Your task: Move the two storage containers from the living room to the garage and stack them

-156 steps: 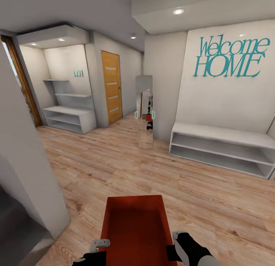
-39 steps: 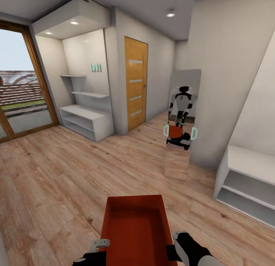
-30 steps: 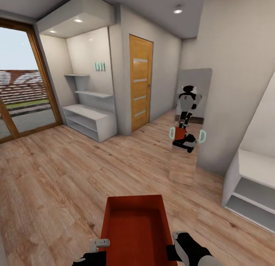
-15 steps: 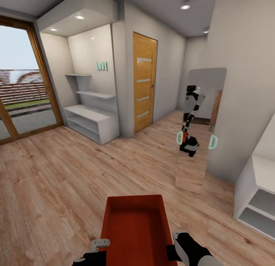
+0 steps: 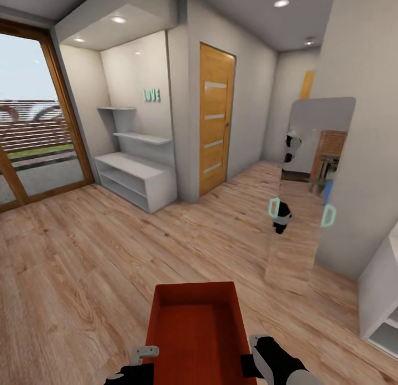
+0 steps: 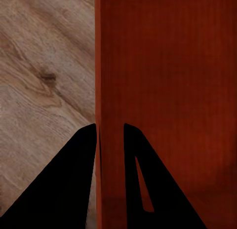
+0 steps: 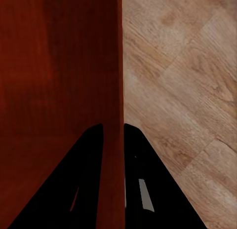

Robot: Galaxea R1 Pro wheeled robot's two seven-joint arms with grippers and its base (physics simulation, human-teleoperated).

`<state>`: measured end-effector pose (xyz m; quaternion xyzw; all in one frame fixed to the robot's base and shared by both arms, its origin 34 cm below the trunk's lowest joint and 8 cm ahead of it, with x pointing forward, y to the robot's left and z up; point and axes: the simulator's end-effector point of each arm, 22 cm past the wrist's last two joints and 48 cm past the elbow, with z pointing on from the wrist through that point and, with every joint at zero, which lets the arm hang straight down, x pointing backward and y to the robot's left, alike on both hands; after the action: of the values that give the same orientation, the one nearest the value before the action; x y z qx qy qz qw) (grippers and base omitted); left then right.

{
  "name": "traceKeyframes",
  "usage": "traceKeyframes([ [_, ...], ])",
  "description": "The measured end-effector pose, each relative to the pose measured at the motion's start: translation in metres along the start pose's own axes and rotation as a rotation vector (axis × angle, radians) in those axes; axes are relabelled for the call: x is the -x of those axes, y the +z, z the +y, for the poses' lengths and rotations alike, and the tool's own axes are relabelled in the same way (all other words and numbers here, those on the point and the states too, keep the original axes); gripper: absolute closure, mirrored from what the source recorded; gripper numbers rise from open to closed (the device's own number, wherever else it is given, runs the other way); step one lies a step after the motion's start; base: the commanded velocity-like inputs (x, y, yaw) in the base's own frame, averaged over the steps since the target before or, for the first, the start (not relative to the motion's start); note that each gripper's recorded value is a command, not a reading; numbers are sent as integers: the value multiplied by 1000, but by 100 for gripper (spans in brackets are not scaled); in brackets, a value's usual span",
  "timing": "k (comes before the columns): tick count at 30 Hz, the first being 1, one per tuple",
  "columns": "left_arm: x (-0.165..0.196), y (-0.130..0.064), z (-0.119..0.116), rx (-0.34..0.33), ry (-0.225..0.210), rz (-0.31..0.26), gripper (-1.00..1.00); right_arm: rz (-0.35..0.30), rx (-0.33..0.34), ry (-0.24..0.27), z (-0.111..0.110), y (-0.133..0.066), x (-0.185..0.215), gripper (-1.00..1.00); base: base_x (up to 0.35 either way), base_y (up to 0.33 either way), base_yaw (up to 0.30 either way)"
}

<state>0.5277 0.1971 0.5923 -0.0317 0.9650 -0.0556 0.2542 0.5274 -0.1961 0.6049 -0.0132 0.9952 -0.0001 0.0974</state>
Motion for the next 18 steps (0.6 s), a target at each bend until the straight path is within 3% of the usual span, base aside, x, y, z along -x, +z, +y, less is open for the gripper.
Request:
traceKeyframes([
  [18, 0, 0, 0, 0, 0, 0, 100, 0, 0, 0, 0, 0, 0, 100, 321, 118, 2],
])
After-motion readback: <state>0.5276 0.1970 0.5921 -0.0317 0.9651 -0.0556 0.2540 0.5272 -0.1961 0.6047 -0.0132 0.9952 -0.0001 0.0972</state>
